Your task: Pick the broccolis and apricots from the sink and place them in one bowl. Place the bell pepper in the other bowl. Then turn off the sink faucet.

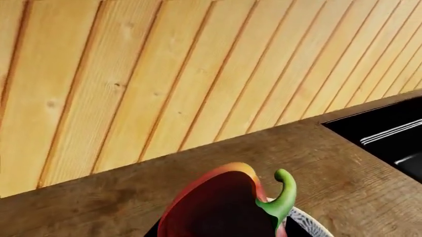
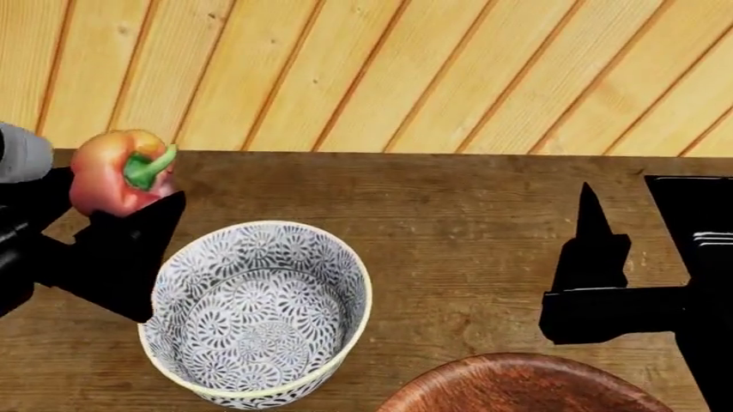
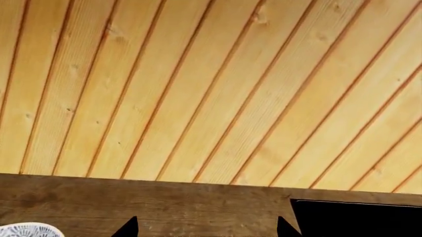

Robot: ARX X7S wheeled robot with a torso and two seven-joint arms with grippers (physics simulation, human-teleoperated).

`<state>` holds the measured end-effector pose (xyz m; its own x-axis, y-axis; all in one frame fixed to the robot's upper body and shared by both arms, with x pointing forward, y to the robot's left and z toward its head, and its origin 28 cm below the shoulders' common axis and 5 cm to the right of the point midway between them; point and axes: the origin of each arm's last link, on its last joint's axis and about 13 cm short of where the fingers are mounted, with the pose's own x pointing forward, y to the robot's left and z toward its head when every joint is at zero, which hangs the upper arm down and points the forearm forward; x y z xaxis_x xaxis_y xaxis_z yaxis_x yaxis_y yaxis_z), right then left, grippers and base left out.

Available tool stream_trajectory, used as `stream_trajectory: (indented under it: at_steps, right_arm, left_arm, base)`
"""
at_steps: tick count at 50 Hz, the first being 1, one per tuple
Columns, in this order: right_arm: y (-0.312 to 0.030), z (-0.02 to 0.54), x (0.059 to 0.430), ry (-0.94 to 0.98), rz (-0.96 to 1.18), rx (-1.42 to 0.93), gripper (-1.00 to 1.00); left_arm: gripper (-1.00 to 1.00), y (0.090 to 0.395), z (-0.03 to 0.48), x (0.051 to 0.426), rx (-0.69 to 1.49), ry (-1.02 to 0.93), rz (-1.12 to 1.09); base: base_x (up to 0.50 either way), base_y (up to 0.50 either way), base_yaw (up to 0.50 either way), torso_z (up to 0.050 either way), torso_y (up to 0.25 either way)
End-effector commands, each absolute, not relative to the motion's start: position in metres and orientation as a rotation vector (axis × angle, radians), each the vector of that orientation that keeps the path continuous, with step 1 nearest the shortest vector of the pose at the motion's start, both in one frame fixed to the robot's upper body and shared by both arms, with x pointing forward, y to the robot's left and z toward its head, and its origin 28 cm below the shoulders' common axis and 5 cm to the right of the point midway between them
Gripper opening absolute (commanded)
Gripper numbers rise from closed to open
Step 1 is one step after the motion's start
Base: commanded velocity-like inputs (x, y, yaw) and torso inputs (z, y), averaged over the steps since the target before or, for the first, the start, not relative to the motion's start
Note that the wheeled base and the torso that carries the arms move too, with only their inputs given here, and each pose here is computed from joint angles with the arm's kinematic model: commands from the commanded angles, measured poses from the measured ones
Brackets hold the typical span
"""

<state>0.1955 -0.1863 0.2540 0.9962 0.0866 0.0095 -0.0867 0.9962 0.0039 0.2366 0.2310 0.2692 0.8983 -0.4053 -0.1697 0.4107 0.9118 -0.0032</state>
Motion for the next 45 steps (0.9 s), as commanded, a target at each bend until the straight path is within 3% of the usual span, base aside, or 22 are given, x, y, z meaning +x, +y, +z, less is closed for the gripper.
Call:
stream_trajectory:
  at_steps: [1, 22, 45]
  right_arm:
    - [-0.185, 0.255, 0.194, -0.001, 0.09, 0.01, 1.0]
    - [-0.185, 0.247, 0.191, 0.016, 0.087, 0.025, 1.0]
    - [-0.184, 0.248, 0.191, 0.03, 0.094, 0.026, 1.0]
  left_arm:
    - [-1.0, 0.216, 0.295, 0.257, 0.058, 0.205, -0.551]
    - [-1.0, 0.188, 0.293, 0.279, 0.19, 0.399, -0.713]
    - [-1.0, 0.183, 0.271, 0.296, 0.255, 0.504, -0.652]
  base:
    - [0.0, 0.0, 0.0, 0.0, 0.0]
    - [0.0, 0.0, 0.0, 0.0, 0.0]
    - [0.0, 0.0, 0.0, 0.0, 0.0]
